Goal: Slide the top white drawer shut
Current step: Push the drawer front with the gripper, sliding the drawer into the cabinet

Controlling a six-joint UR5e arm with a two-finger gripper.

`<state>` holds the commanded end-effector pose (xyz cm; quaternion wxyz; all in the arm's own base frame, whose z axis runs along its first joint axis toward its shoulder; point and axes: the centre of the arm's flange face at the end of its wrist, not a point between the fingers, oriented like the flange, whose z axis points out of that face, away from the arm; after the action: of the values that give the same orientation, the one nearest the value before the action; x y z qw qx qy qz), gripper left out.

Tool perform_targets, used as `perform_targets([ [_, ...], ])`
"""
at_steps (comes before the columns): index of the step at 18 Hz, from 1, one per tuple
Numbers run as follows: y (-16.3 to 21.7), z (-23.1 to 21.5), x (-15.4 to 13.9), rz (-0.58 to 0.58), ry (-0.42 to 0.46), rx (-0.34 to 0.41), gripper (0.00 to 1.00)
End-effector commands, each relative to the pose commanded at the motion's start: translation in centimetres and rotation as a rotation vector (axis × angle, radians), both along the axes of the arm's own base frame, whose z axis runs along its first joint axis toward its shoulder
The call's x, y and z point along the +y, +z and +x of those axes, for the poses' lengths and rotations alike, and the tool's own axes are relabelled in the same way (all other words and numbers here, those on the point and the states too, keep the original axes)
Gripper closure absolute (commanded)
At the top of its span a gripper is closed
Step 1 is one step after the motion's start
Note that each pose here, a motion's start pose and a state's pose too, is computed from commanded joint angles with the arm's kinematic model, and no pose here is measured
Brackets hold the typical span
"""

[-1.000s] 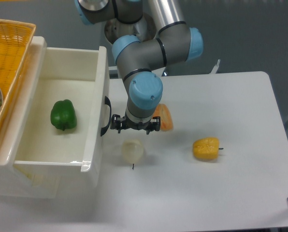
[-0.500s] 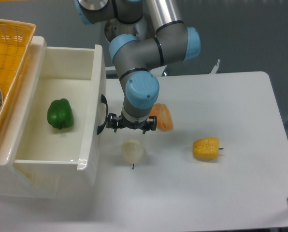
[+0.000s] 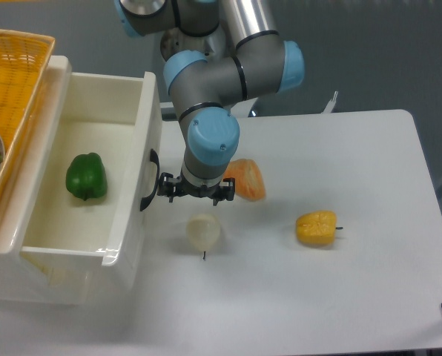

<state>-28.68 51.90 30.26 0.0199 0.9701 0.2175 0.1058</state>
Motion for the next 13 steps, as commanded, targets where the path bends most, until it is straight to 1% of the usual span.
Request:
perform_targets([
  [13, 0.7, 2.2, 0.8, 0.001, -0.028, 0.001, 0.00],
])
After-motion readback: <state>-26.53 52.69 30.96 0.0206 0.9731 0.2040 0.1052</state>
